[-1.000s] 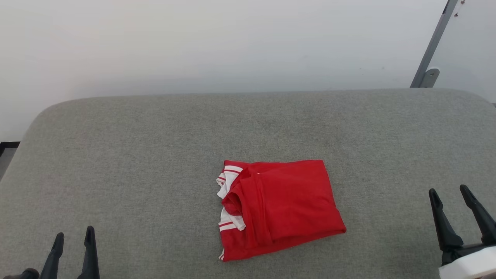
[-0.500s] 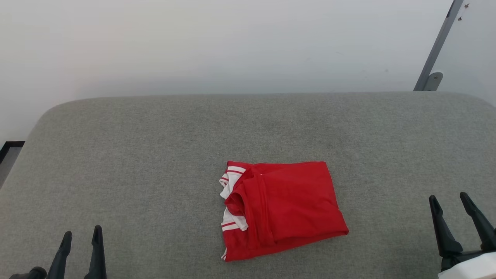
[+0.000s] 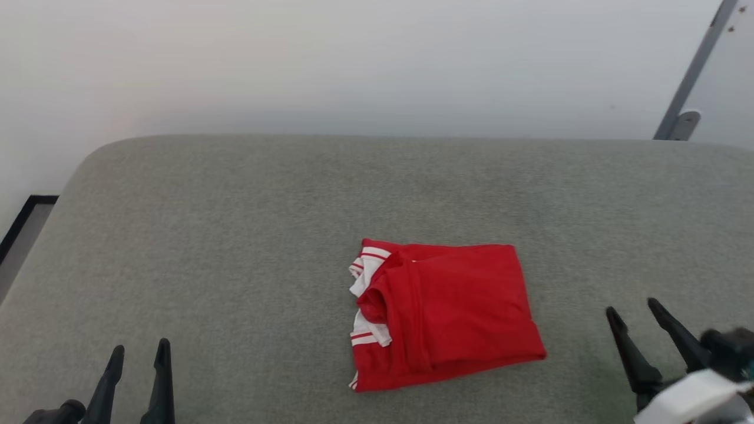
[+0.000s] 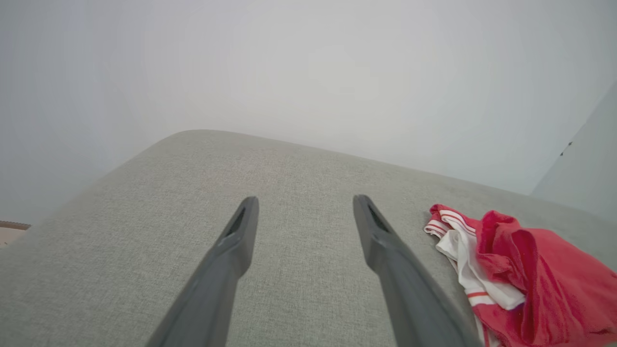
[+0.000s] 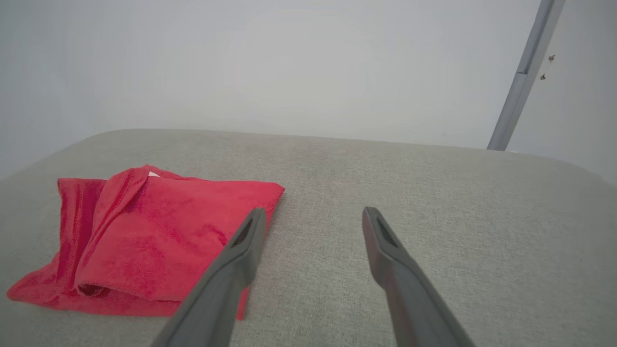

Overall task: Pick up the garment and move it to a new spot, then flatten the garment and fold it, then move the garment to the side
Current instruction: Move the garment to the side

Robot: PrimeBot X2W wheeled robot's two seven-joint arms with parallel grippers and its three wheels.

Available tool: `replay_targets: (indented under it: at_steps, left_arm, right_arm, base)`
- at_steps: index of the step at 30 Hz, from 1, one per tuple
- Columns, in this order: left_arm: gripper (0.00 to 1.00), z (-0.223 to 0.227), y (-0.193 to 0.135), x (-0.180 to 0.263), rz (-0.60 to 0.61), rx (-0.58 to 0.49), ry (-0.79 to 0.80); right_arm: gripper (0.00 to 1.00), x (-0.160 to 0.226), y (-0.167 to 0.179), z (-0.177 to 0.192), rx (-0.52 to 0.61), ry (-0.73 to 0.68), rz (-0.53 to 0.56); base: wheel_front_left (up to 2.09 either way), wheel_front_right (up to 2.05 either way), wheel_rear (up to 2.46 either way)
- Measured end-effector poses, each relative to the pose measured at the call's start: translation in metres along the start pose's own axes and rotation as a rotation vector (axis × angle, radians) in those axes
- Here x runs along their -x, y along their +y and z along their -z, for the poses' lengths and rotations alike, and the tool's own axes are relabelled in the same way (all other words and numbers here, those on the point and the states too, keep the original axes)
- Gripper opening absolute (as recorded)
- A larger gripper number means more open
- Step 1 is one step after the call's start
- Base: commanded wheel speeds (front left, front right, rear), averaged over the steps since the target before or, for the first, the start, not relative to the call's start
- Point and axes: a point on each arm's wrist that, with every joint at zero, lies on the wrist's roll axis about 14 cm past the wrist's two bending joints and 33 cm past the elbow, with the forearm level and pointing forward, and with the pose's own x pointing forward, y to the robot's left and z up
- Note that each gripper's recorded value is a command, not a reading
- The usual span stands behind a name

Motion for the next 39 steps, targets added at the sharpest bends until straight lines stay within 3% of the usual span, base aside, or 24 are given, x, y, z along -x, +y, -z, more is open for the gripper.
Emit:
replay_targets:
  at_steps: [5,12,22,26,34,35,36,37,38,39]
  left_arm:
    - [1.00,0.005,0.005,0.007,-0.023,0.006,0.017]
    - [1.00,0.012,0.010,0.012,-0.051,0.030,0.036]
    - [1.00,0.024,0.018,0.013,-0.097,0.040,0.078]
    - [1.00,0.029,0.019,0.007,-0.109,0.046,0.096]
    - [1.00,0.034,0.017,-0.009,-0.111,0.052,0.109]
    - [1.00,0.034,0.016,-0.011,-0.109,0.051,0.108]
    - [1.00,0.034,0.016,-0.013,-0.107,0.050,0.109]
    - [1.00,0.034,0.015,-0.014,-0.106,0.050,0.110]
    - [1.00,0.035,0.015,-0.016,-0.103,0.050,0.112]
    - [1.00,0.034,0.014,-0.019,-0.098,0.049,0.111]
  right_arm:
    - [1.00,-0.027,0.027,0.007,0.004,0.114,-0.130]
    - [1.00,-0.054,0.041,0.021,0.019,0.309,-0.223]
    - [1.00,-0.077,0.051,0.057,0.030,0.675,-0.310]
    - [1.00,-0.078,0.051,0.084,0.033,0.890,-0.325]
    - [1.00,-0.085,0.068,0.115,0.000,1.119,-0.367]
    - [0.95,-0.087,0.069,0.116,-0.005,1.129,-0.370]
    - [0.39,-0.089,0.070,0.117,-0.008,1.132,-0.371]
    - [0.08,-0.090,0.070,0.117,-0.008,1.136,-0.373]
    - [0.00,-0.092,0.071,0.117,-0.006,1.133,-0.379]
    - [0.00,-0.095,0.072,0.115,-0.006,1.127,-0.383]
  base:
    - [0.00,0.00,0.00]
    - [0.00,0.00,0.00]
    - [0.00,0.00,0.00]
    - [0.00,0.00,0.00]
    - [0.00,0.00,0.00]
    - [0.00,0.00,0.00]
    - [0.00,0.00,0.00]
    - [0.00,0.00,0.00]
    - [0.00,0.00,0.00]
    - [0.00,0.00,0.00]
